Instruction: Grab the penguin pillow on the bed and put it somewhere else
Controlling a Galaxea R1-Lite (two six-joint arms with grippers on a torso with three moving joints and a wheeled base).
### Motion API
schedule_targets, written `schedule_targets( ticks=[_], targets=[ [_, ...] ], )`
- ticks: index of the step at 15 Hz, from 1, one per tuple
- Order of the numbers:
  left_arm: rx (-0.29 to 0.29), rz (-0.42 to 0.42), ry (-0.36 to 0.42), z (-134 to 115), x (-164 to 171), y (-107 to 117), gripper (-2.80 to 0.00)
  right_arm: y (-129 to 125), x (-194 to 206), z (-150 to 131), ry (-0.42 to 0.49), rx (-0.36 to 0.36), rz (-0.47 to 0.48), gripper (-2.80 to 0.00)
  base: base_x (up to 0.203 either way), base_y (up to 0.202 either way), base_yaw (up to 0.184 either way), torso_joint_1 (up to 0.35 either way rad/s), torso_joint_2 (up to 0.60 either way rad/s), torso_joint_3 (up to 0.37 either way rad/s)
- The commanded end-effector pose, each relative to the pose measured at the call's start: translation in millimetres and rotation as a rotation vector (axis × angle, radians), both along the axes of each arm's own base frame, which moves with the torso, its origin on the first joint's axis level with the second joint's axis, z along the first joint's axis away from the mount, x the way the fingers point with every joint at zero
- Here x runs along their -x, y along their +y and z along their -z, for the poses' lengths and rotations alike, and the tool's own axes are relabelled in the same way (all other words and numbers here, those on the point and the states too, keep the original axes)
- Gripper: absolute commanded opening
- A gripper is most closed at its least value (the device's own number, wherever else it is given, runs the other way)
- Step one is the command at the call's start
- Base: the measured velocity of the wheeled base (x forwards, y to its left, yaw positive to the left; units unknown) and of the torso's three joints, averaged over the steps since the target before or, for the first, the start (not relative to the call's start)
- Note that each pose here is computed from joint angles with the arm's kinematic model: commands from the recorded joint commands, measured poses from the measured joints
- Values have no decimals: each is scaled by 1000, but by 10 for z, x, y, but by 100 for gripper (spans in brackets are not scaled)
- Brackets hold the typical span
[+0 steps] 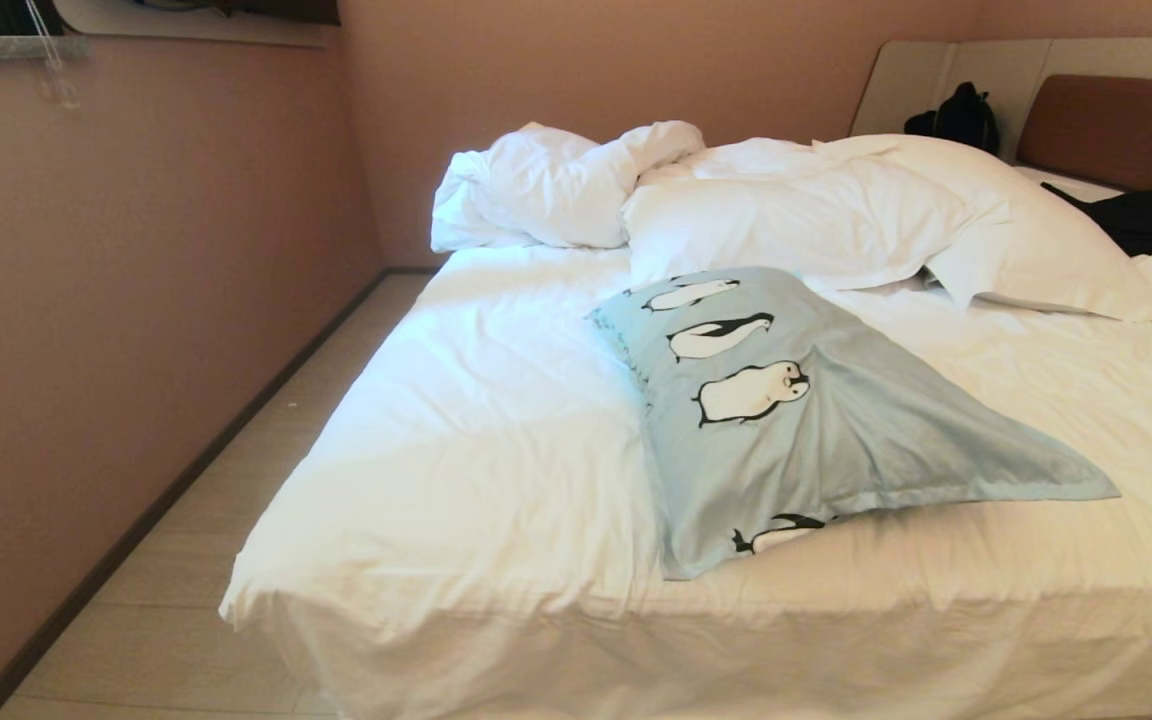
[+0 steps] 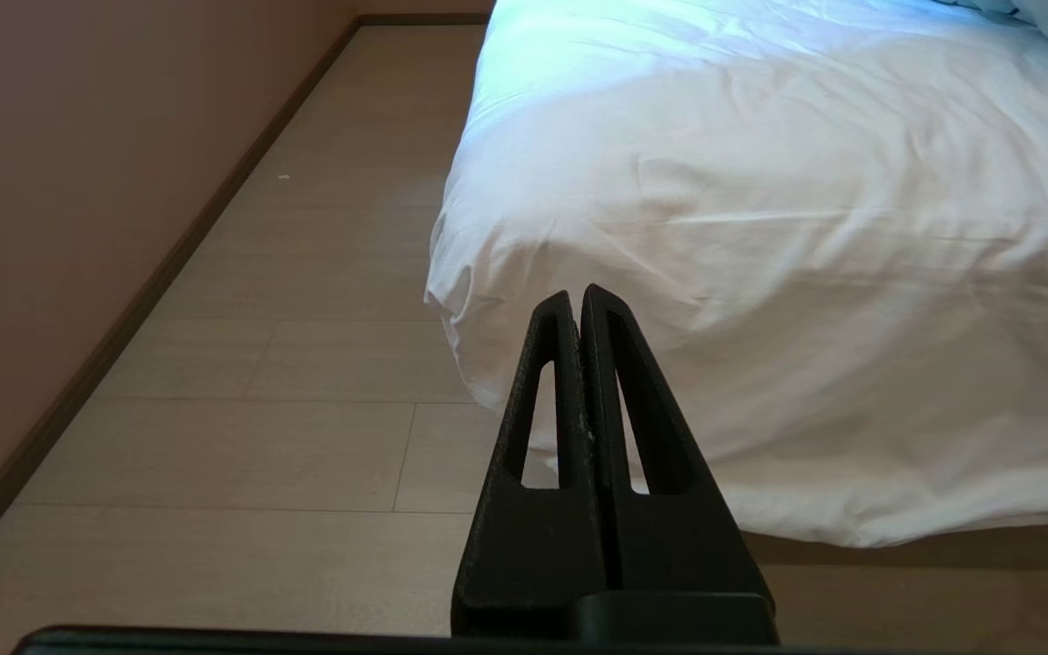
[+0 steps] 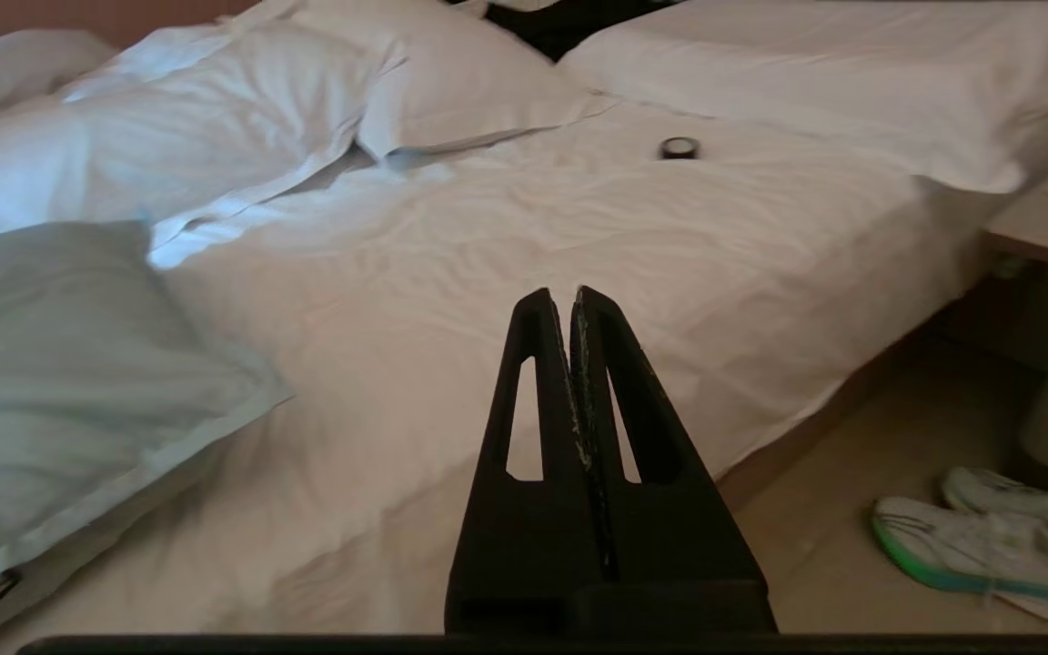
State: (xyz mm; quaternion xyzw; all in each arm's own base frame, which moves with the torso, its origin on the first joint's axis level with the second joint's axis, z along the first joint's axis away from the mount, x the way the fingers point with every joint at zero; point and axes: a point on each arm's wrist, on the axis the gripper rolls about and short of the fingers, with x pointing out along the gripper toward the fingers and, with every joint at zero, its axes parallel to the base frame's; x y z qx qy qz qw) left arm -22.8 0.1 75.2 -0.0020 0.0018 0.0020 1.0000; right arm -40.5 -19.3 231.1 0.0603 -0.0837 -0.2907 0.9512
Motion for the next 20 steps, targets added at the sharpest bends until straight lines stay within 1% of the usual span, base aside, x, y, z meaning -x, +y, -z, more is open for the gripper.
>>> schedule_targets(
  ticks=[1,4,6,8,9,10,11,12,14,15,18,20],
  targets=[
    [1,-1,1,4,-1,0,-280,8,89,50,-21,-1,101,-280,0,0,0,0,0,0],
    [1,-1,1,4,-1,0,-280,40,169,106,-20,30,160,-280,0,0,0,0,0,0],
    [1,-1,1,4,-1,0,-280,46,188,164,-3,57,164,-280,0,0,0,0,0,0],
    [2,-1,1,4,-1,0,-280,50,264,251,-19,79,153,-280,0,0,0,0,0,0],
    [2,-1,1,4,-1,0,-280,55,309,290,-40,87,129,-280,0,0,0,0,0,0],
    [1,-1,1,4,-1,0,-280,70,360,326,-73,108,52,-280,0,0,0,0,0,0],
    [1,-1,1,4,-1,0,-280,93,426,374,-116,140,-59,-280,0,0,0,0,0,0],
    [2,-1,1,4,-1,0,-280,116,468,425,-140,166,-169,-280,0,0,0,0,0,0],
    [1,-1,1,4,-1,0,-280,146,459,468,-161,140,-322,-280,0,0,0,0,0,0],
    [1,-1,1,4,-1,0,-280,166,430,501,-155,137,-416,-280,0,0,0,0,0,0],
    [1,-1,1,4,-1,0,-280,193,261,718,-68,134,-547,-280,0,0,0,0,0,0],
    [1,-1,1,4,-1,0,-280,198,177,848,-15,124,-576,-280,0,0,0,0,0,0]
  ],
)
